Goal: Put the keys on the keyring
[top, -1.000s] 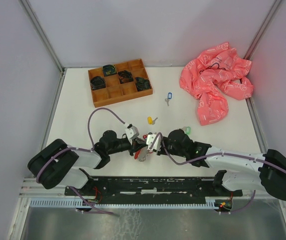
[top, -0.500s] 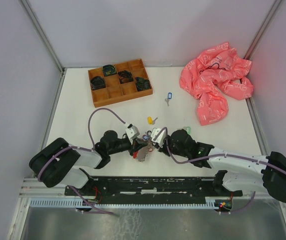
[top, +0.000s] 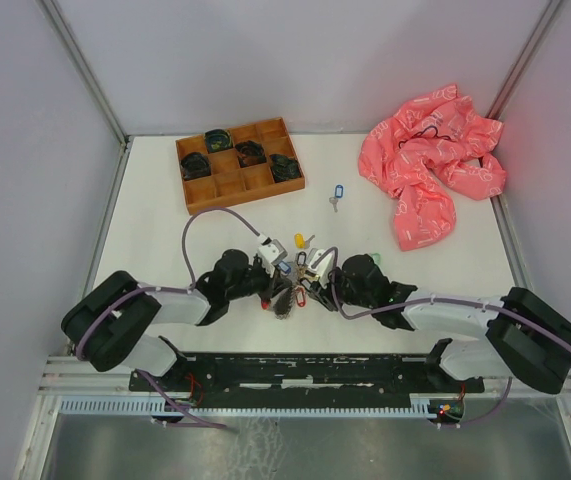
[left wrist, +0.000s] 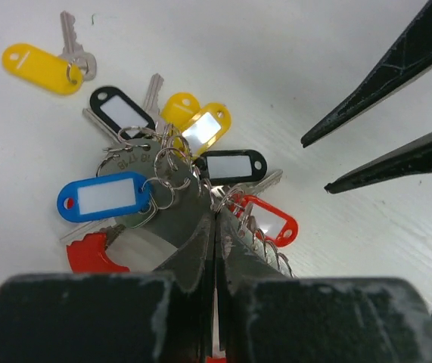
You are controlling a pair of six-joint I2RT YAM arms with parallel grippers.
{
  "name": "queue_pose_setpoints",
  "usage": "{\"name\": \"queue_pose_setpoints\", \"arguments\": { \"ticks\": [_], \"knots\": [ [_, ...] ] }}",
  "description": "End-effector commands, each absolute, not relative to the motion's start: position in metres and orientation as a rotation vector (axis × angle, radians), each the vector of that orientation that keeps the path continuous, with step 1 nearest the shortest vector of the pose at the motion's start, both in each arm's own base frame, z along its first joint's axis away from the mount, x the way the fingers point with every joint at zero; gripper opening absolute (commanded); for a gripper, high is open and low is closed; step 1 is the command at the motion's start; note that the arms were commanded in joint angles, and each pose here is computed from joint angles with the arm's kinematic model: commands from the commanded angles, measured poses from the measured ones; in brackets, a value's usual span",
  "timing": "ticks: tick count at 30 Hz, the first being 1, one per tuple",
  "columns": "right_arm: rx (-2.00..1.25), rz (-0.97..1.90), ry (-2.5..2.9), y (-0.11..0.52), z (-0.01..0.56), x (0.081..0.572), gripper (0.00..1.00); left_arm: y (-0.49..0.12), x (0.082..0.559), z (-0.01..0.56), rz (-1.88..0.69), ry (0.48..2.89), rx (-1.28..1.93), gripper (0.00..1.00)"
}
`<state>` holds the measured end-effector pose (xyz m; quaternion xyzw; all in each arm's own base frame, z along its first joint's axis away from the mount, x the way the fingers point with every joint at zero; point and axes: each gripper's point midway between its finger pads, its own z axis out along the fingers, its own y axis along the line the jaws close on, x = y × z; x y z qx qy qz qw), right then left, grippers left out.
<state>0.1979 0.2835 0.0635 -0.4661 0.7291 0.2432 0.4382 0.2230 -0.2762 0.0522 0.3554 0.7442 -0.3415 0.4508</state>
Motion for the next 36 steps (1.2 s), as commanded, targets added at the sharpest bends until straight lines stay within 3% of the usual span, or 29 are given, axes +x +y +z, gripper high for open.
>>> {"name": "queue_pose_setpoints", "arguments": {
  "ticks": [1, 16, 24, 36],
  "knots": [
    [-1.128, 0.652, 1.780, 0.297, 0.072, 0.204, 0.39, -0.275, 0.230, 0.039, -0.801, 1.990, 0.789, 0.05],
    [-1.133, 0.718, 1.915, 0.318, 0.076, 0.212, 0.44, -0.254, 0.233, 0.048, -0.698, 2.072, 0.666, 0.29],
    [-0.969, 0.842, 2.124, 0.341, 0.075, 0.214, 0.43, -0.234, 0.230, 0.051, -0.659, 2.105, 0.512, 0.34],
    [-0.741, 0.766, 2.345, 0.342, 0.050, 0.228, 0.36, -0.225, 0.227, 0.030, -0.652, 2.209, 0.428, 0.34]
  ]
}}
